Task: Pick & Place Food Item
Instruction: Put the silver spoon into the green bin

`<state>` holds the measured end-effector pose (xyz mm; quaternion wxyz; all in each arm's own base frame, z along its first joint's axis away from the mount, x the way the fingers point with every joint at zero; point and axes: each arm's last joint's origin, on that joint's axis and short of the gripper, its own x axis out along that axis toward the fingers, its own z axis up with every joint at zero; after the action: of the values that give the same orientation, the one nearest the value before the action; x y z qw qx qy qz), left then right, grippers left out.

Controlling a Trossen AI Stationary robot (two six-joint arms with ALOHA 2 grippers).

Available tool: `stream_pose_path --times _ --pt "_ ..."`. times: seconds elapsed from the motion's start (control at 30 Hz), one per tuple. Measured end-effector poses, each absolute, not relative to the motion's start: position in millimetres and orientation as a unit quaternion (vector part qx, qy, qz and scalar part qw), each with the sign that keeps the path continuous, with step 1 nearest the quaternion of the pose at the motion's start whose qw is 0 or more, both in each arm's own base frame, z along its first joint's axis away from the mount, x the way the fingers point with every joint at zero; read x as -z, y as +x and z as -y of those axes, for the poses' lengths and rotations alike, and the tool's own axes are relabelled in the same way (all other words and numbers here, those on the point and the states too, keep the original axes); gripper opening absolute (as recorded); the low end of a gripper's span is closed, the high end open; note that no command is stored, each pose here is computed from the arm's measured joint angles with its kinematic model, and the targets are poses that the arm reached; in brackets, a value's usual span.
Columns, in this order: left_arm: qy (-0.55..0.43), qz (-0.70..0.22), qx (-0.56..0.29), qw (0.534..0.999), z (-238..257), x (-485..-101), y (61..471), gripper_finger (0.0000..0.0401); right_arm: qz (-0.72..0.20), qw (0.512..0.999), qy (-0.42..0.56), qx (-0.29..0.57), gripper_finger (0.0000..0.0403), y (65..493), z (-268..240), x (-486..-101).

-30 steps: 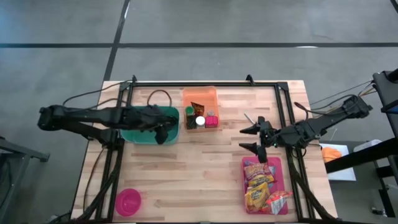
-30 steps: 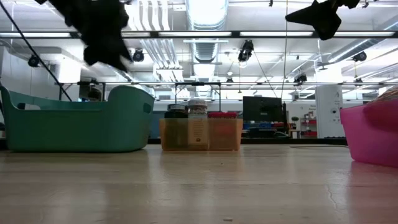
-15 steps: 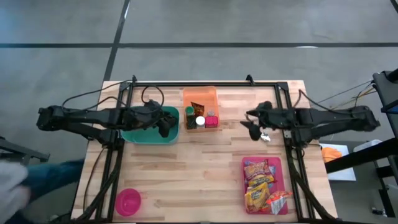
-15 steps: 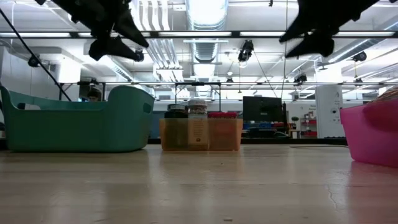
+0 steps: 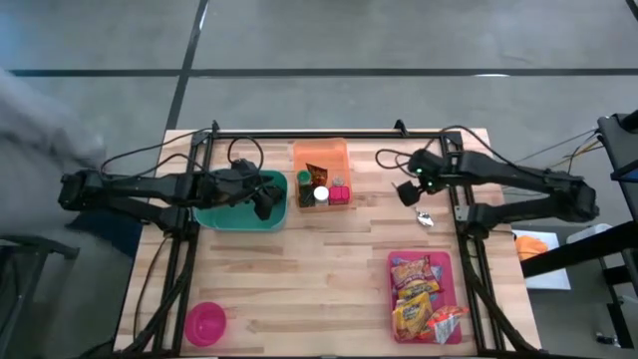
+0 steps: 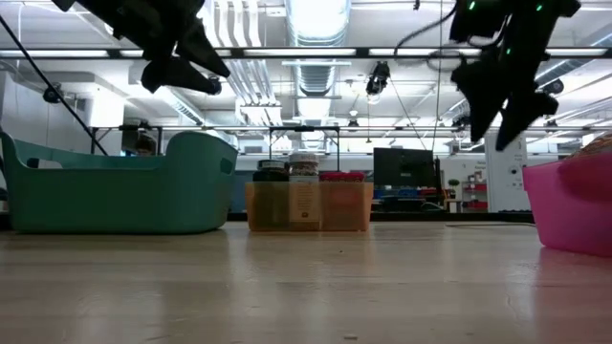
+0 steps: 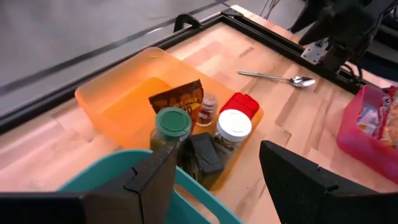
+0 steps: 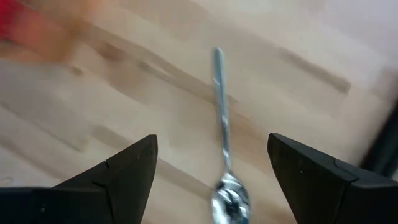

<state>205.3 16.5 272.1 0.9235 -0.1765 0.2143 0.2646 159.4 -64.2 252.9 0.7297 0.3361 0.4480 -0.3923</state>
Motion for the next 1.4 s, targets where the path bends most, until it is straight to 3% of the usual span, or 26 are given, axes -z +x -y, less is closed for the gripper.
stream_pose_path --times 0.47,0.9,1.4 --pt "-0.163 -0.216 -0.267 0.925 -18 -272 205 0.0234 -0.627 0.599 0.311 0.389 0.0299 180 72 -174" --pt "-0.154 -0.211 -0.29 0.921 -19 -272 205 0.0234 -0.668 0.594 0.277 0.352 0.0292 196 79 -142" --pt "-0.151 -0.223 -0.292 0.918 -19 -268 203 0.0234 -0.654 0.627 0.297 0.3 0.0105 192 82 -138"
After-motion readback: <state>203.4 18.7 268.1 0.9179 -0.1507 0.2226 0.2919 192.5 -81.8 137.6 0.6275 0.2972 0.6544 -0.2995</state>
